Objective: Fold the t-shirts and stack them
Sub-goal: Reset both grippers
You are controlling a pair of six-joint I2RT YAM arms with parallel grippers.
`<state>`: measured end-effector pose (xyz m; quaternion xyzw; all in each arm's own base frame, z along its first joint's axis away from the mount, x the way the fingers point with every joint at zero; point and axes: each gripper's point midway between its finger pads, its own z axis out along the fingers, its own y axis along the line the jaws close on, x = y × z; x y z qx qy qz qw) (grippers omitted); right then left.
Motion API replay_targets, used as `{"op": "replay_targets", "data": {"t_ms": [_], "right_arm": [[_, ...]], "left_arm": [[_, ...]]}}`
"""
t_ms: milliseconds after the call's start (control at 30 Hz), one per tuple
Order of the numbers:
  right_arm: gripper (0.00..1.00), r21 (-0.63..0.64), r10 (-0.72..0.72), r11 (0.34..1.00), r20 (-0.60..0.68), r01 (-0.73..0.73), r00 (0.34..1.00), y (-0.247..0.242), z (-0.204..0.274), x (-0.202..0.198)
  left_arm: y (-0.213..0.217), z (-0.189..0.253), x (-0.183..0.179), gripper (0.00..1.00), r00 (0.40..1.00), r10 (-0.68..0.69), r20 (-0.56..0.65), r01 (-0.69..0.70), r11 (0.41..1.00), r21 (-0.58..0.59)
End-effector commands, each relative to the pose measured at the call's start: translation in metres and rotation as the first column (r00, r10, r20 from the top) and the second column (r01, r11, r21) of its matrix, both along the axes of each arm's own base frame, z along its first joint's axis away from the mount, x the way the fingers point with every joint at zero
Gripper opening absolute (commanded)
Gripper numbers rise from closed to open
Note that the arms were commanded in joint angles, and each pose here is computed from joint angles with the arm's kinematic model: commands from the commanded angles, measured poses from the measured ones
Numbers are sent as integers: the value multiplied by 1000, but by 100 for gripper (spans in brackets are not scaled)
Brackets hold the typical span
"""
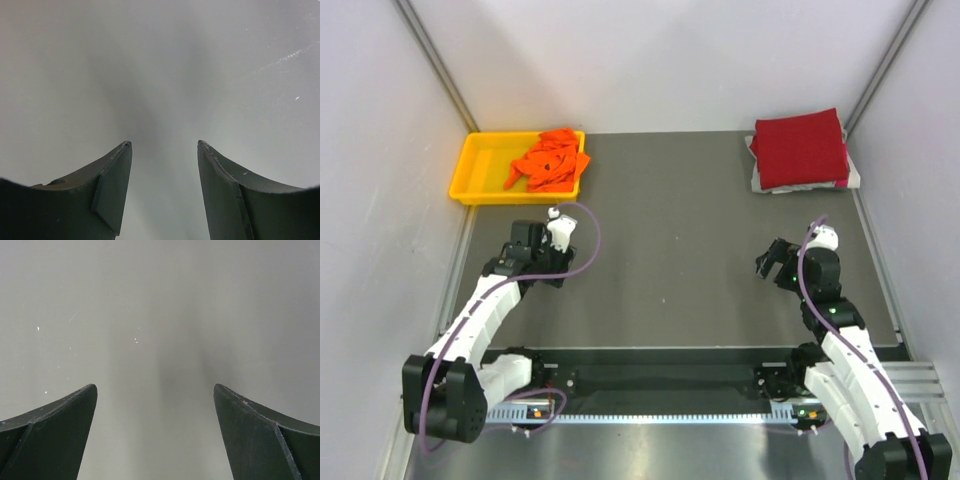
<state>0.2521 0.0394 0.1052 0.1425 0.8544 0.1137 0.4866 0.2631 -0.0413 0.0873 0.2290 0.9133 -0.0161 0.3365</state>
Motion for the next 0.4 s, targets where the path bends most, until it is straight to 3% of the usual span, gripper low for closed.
{"op": "replay_targets", "data": {"t_ms": [0,367], "right_arm": [[100,18,11,1000,57,-12,998,5,10,8],[100,18,8,1000,54,-9,998,5,8,9]], "left_arm": [[0,5,7,60,999,9,36,-9,1000,-5],[1,5,7,60,999,-1,46,0,1000,6]]}}
